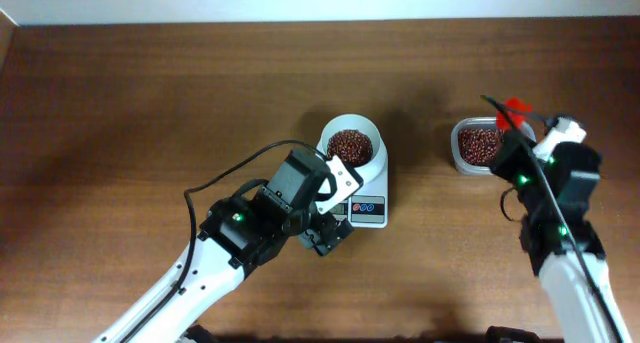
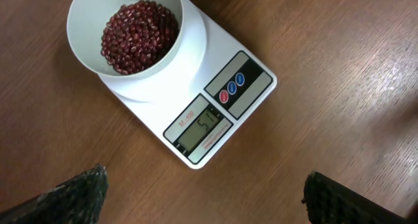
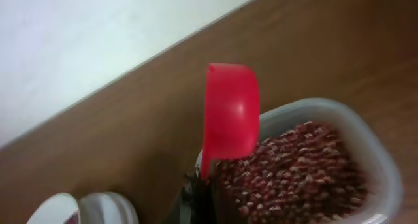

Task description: Scoop item into bowl and weigh 50g on scale

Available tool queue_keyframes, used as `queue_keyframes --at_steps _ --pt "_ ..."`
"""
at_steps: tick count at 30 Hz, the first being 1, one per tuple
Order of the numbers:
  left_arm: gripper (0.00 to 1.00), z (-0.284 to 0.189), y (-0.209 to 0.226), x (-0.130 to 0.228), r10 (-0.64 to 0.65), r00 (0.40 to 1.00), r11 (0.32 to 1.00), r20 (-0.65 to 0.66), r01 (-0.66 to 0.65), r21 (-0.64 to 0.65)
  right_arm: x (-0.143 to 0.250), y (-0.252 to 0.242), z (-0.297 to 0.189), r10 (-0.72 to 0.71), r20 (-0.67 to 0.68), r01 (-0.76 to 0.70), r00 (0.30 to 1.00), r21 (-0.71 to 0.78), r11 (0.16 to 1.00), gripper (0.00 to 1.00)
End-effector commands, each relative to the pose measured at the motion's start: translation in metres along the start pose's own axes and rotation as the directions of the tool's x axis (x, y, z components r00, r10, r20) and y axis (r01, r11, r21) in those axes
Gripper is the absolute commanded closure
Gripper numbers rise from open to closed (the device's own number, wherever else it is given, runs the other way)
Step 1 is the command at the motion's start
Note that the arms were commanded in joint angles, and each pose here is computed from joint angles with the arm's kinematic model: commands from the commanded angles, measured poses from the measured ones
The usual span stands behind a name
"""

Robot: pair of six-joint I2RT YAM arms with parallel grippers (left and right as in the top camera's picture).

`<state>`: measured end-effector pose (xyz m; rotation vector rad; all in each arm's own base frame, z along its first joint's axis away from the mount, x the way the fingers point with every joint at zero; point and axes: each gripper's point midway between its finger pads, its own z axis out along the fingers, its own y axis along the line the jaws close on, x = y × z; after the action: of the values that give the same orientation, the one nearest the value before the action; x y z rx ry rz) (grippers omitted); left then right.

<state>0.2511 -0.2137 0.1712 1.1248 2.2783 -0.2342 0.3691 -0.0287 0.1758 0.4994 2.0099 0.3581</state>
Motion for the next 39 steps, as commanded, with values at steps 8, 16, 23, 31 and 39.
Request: queue_keyframes --at_steps 8,16,23,31,39 --pt "0.01 -0.003 0.0 -0.001 -0.014 1.0 1.0 0.012 0.014 0.005 0.017 0.012 0.029 -0.086 -0.177 0.072 0.98 -0.088 0.994 0.96" --pt "0.01 -0.003 0.0 -0.001 -0.014 1.0 1.0 0.012 0.014 0.005 0.032 -0.009 0.027 -0.062 -0.234 0.068 0.97 0.017 0.998 0.96" --pt "0.01 -0.003 0.0 -0.001 -0.014 1.0 1.0 0.012 0.014 0.005 0.038 -0.012 0.025 -0.053 -0.261 0.062 0.964 0.028 0.998 0.79" --pt "0.01 -0.003 0.0 -0.001 -0.014 1.0 1.0 0.012 0.014 0.005 0.042 -0.028 0.022 -0.043 -0.273 0.078 0.961 0.118 0.99 0.41" --pt "0.01 -0.003 0.0 -0.001 -0.014 1.0 1.0 0.012 0.014 0.005 0.041 -0.032 0.022 -0.044 -0.265 0.083 0.963 0.138 0.987 0.57"
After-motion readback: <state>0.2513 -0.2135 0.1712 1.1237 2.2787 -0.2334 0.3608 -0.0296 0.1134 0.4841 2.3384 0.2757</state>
